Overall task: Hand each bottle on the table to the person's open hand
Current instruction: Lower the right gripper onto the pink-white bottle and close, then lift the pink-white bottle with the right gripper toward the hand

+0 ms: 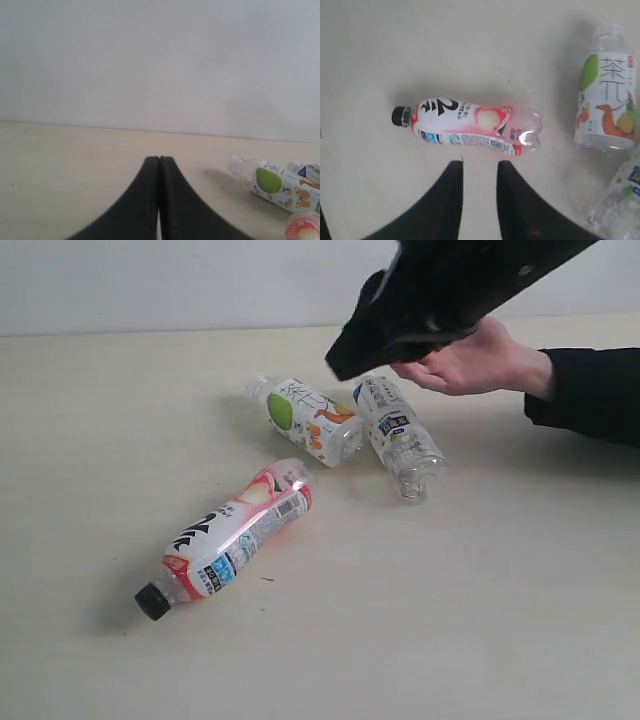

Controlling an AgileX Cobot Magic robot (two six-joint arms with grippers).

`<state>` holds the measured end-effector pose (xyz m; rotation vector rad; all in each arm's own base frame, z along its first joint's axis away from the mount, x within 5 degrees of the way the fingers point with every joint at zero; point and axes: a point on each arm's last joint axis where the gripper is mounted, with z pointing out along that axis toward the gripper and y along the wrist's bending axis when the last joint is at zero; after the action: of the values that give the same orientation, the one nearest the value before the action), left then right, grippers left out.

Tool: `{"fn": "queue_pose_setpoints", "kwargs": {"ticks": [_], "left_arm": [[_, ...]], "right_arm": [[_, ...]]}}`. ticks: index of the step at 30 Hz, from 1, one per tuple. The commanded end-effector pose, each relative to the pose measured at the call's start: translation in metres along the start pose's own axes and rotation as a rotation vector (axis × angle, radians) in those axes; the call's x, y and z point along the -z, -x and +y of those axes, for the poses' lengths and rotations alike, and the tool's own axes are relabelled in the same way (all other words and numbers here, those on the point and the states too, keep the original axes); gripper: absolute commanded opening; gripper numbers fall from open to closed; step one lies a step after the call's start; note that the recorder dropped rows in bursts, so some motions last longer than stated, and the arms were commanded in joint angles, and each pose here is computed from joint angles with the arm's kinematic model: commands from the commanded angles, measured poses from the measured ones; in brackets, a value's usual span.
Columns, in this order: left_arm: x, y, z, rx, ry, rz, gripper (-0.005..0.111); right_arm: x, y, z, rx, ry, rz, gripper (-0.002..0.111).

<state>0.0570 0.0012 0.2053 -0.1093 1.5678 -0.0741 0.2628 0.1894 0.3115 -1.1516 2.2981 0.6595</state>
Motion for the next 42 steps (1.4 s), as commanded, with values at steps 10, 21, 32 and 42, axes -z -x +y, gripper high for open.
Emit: {"fn": "queue_pose_setpoints", "kwargs": {"ticks": [10,21,32,42], "left_arm": [[0.001,0.000,0.000,0.001,-0.005,-0.007,0.000],[0.001,0.000,0.000,0.001,-0.005,-0.007,0.000],[0.001,0.000,0.000,0.001,-0.005,-0.007,0.000],[0.001,0.000,0.000,0.001,-0.005,-0.007,0.000]], "right_arm": [[-0.113,0.002,0.043,0.937,-0.177,0.333,0.072],[-0.164,-0.009,0.044,1.213,-0.225,0.432,0.080],[-0.190,-0.016,0.045,1.395,-0.177,0.429,0.080],[-0.213,-0.025,0.041,1.404,-0.158,0.421,0.080]]}}
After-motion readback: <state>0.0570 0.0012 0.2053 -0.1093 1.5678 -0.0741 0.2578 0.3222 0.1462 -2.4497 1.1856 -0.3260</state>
